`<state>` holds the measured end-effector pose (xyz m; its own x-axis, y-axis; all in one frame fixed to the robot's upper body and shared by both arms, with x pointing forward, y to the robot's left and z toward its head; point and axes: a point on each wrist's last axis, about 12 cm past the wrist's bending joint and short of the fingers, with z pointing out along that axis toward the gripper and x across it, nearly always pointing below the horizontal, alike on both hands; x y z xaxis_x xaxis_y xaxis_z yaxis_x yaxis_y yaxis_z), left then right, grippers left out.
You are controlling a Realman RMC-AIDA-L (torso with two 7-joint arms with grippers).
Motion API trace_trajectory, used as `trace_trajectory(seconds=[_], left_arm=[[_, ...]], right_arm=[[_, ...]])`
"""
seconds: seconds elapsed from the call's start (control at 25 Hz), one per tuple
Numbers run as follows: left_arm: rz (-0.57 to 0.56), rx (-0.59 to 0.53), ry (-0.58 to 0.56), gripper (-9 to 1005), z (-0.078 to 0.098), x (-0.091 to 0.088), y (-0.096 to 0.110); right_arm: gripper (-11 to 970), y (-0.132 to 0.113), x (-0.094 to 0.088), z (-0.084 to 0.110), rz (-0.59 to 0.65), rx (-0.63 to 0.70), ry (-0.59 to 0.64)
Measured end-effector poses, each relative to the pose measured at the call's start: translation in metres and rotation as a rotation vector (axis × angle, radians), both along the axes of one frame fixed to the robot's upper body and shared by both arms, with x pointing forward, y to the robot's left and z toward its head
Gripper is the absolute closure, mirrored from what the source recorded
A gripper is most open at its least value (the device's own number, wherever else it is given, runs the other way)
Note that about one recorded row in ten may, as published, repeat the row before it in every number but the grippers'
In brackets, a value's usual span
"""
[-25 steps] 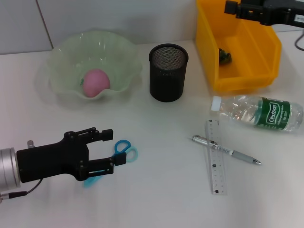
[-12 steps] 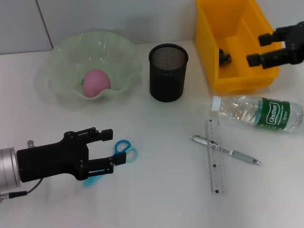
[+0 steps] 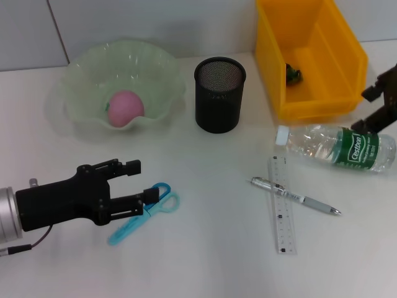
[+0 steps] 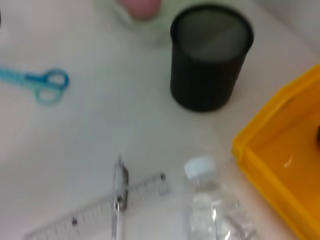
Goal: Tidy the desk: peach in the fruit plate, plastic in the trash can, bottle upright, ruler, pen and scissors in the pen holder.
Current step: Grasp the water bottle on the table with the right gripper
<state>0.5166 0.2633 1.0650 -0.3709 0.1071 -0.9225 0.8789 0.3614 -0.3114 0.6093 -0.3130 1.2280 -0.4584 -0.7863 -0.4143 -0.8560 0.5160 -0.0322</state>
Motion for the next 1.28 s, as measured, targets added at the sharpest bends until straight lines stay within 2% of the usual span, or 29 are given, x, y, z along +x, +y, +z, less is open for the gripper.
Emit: trace_trajectory(seconds=[0.36,0.6,1.28], left_arm=[[0.037,-0.011,0.017,214,-0.001,0.0,0.004],[0.065,-0.028,0.027,215,0.0,0.001,0.006],[0.077,-0.037,0.04,214,-0.001,-0.001,0.008]], right_arm=[[140,0.014,0.016,-0.012,0.066,-0.141,0.018],[140,0.027,0.021,-0.038,0.13,-0.256,0.019],[141,0.042,0.022,-0.078,0.186,-0.308,0.044]])
